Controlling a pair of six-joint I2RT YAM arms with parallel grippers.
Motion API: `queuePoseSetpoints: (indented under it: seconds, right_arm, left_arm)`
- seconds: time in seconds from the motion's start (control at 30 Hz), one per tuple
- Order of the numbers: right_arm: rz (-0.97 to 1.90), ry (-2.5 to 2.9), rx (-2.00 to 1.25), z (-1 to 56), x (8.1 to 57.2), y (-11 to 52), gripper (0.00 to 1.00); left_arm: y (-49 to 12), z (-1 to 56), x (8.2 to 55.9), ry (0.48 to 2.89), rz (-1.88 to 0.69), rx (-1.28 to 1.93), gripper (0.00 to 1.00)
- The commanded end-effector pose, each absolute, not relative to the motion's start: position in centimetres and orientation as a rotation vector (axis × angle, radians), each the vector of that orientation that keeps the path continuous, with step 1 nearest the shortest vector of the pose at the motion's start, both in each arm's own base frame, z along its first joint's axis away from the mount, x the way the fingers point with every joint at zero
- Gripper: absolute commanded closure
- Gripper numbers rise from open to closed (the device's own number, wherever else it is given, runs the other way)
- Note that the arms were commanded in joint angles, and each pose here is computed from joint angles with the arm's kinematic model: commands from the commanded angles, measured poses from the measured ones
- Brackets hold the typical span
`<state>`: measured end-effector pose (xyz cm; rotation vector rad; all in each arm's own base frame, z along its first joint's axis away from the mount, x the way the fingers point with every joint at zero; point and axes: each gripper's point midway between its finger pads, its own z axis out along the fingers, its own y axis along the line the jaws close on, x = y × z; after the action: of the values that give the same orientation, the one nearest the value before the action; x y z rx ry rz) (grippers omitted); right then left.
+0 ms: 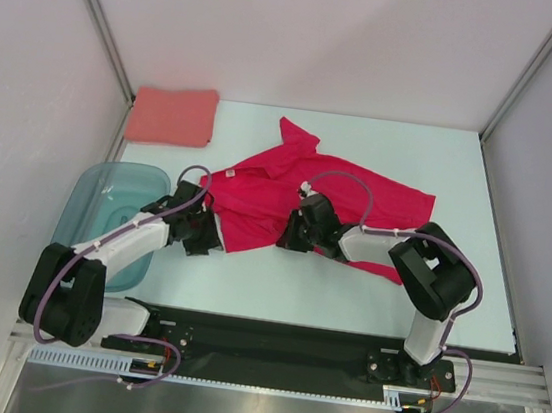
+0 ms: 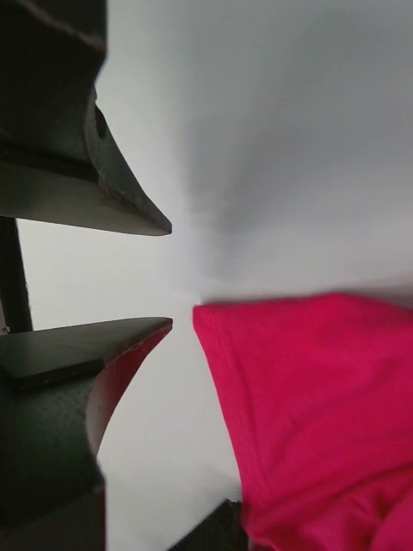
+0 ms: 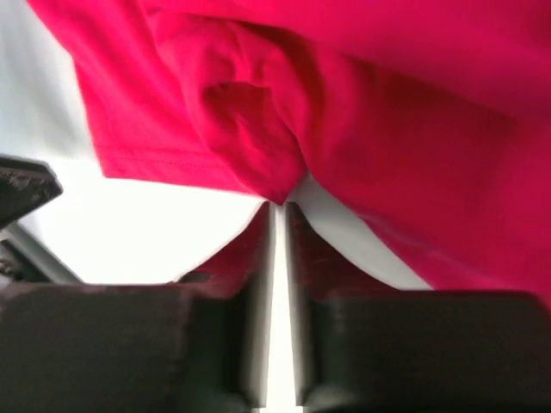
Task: Fold and stack the t-shirts
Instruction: Flatten the tshirt out
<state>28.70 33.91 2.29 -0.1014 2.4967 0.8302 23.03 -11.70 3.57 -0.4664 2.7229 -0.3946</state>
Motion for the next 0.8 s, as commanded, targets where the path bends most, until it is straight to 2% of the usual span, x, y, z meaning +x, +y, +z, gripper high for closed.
queuePoseSetpoints:
  seconds: [0.0, 0.1, 0.2, 0.77]
  right_arm:
    - [0.986, 2.457, -0.202, 4.8, 28.0, 34.8, 0.66]
    - [1.019, 2.442, -0.231, 6.3, 27.3, 34.9, 0.54]
    - [0.986, 2.443, -0.228, 7.5, 26.7, 33.8, 0.51]
    - [0.835, 2.407, 0.081, 8.6, 26.4, 22.1, 0.50]
  left_arm:
    - [-12.8, 4.8, 25.9, 2.608, -0.482, -0.490, 0.51]
    - [-12.7, 3.6, 26.3, 2.636, -0.450, -0.500, 0.52]
    - [-12.9, 2.3, 25.9, 2.684, -0.441, -0.505, 0.55]
    - [-14.4, 0.0, 24.8, 2.757, -0.443, -0.510, 0.59]
